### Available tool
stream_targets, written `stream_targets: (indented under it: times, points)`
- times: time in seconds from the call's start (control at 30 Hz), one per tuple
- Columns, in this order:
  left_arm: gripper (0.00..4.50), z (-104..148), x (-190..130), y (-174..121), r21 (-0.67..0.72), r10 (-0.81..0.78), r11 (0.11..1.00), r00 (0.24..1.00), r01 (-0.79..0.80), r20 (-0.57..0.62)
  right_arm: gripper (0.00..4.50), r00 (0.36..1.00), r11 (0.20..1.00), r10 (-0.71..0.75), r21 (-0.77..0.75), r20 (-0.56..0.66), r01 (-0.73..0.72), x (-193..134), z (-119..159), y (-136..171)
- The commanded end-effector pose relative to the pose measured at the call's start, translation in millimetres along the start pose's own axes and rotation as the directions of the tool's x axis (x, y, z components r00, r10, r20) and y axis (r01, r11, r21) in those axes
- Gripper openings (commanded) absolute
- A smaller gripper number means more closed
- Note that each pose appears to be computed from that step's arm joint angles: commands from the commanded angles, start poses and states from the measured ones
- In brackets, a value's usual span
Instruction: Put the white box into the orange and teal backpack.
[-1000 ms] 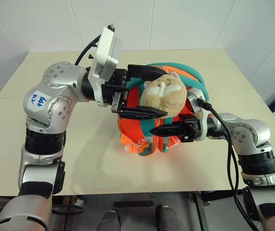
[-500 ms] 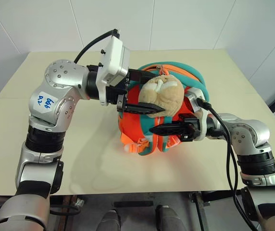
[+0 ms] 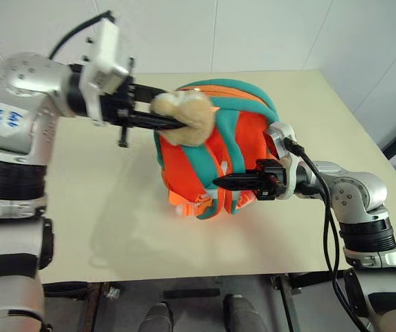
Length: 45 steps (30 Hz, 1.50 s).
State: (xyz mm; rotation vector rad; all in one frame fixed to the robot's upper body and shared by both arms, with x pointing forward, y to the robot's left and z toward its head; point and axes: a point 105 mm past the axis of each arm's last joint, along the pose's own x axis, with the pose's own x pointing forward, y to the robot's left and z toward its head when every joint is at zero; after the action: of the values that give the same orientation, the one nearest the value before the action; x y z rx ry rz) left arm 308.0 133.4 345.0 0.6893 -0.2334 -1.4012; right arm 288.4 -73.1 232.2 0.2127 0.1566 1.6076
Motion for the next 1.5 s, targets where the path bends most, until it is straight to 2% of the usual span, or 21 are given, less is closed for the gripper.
stream_targets:
  times: [0.03,0.13,0.33,0.5,0.6,0.73,0.87,1.0,1.17,1.3,1.43,1.5]
  points:
    - [1.02,-36.5,-46.1,12.8,-0.075,0.153,0.983,0.974,-0.167,-0.166,0.00,1.000,1.000,0.024,0.000,0.013,-0.024,-3.0,-1.8,9.8]
    - [1.02,-46.4,-47.5,13.6,-0.105,0.168,0.977,0.974,-0.185,-0.154,0.00,1.000,1.000,0.015,0.005,0.022,-0.015,-2.9,-4.2,11.0]
    - [1.02,-56.8,-40.2,-1.2,-0.192,0.083,0.975,0.984,-0.113,-0.157,0.00,0.999,1.000,-0.004,0.007,0.032,0.004,-4.5,-5.0,11.9]
    - [1.02,-89.3,-30.9,-20.3,-0.290,0.032,0.953,0.982,-0.086,-0.187,0.00,0.999,1.000,-0.019,0.006,0.043,0.019,-5.1,-5.2,11.4]
    - [1.02,-105.4,-26.5,-24.0,-0.385,0.064,0.916,0.989,-0.112,-0.136,0.00,0.999,1.000,-0.019,0.008,0.047,0.019,-4.5,-5.5,11.9]
    - [1.02,-122.9,-23.4,-20.4,-0.548,0.184,0.821,0.983,-0.160,-0.011,0.00,0.999,1.000,-0.020,0.007,0.050,0.020,-3.6,-5.3,11.4]
    - [1.02,-122.6,-25.5,-16.9,-0.628,0.260,0.763,0.962,-0.155,0.079,0.00,0.998,1.000,-0.029,0.004,0.051,0.028,-5.0,-4.4,11.8]
    - [1.02,-106.8,-43.4,-4.4,-0.581,0.286,0.789,0.956,-0.199,0.062,0.00,0.998,0.999,-0.043,0.007,0.051,0.043,-8.7,-5.4,12.5]
    - [1.02,-101.7,-75.4,5.0,-0.493,0.293,0.819,0.952,-0.295,-0.084,0.00,0.997,0.999,-0.050,0.010,0.058,0.050,-8.9,-7.5,13.8]
    - [1.02,-128.5,-91.7,-5.2,-0.371,0.231,0.863,0.922,-0.342,-0.312,0.00,0.996,0.999,-0.054,0.011,0.065,0.053,-8.7,-7.8,14.1]
    - [1.02,-157.1,-87.4,-8.4,-0.208,0.223,0.917,0.871,-0.339,-0.438,0.00,0.996,0.999,-0.053,0.011,0.068,0.053,-7.3,-7.4,13.3]
    - [1.02,-168.8,-77.5,-11.7,-0.151,0.209,0.940,0.863,-0.307,-0.460,0.00,0.996,0.999,-0.052,0.010,0.071,0.051,-6.4,-6.9,13.1]
